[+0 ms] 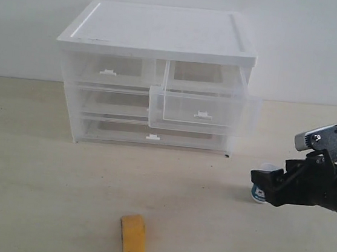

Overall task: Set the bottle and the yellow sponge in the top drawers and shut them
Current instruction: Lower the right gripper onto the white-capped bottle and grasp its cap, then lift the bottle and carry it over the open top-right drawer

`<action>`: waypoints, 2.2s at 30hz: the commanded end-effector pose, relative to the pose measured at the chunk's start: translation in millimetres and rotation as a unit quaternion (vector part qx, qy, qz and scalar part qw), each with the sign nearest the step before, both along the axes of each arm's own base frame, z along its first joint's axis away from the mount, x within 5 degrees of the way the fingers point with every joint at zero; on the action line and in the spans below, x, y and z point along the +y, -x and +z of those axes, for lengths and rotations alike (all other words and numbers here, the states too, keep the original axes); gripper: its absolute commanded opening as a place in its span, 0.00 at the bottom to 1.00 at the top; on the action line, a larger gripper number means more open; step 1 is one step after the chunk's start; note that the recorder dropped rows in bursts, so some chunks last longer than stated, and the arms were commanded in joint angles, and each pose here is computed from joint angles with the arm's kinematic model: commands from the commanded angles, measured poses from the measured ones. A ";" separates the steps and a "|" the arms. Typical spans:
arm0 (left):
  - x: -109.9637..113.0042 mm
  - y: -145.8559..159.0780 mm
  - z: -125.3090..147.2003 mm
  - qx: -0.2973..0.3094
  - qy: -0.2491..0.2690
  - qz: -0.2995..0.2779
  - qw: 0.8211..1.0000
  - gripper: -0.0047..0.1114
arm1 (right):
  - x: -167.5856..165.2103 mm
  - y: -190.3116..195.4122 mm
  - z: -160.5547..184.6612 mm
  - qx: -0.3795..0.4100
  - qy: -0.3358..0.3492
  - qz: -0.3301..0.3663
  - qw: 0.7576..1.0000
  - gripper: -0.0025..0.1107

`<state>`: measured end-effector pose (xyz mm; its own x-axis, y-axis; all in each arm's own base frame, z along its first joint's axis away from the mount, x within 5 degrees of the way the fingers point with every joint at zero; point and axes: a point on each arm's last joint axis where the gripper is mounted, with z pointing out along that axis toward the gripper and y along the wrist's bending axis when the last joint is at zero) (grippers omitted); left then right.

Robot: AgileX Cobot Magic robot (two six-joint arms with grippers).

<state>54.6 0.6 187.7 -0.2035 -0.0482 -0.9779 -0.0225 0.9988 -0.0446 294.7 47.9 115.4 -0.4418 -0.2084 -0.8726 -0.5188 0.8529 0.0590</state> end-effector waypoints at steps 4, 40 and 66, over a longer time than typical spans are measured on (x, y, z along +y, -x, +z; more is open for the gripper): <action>-0.1 0.0 -0.5 -0.003 0.003 0.001 1.000 0.08 | 1.3 -10.4 -9.6 0.005 -0.005 0.003 1.000 0.67; -0.1 0.0 -0.5 -0.003 0.003 0.001 1.000 0.08 | -4.9 -2.7 40.7 0.038 0.025 -0.022 0.999 0.02; -0.1 0.0 -0.5 -0.003 0.003 0.001 1.000 0.08 | 21.4 17.3 232.2 -0.137 -0.040 0.145 0.979 0.02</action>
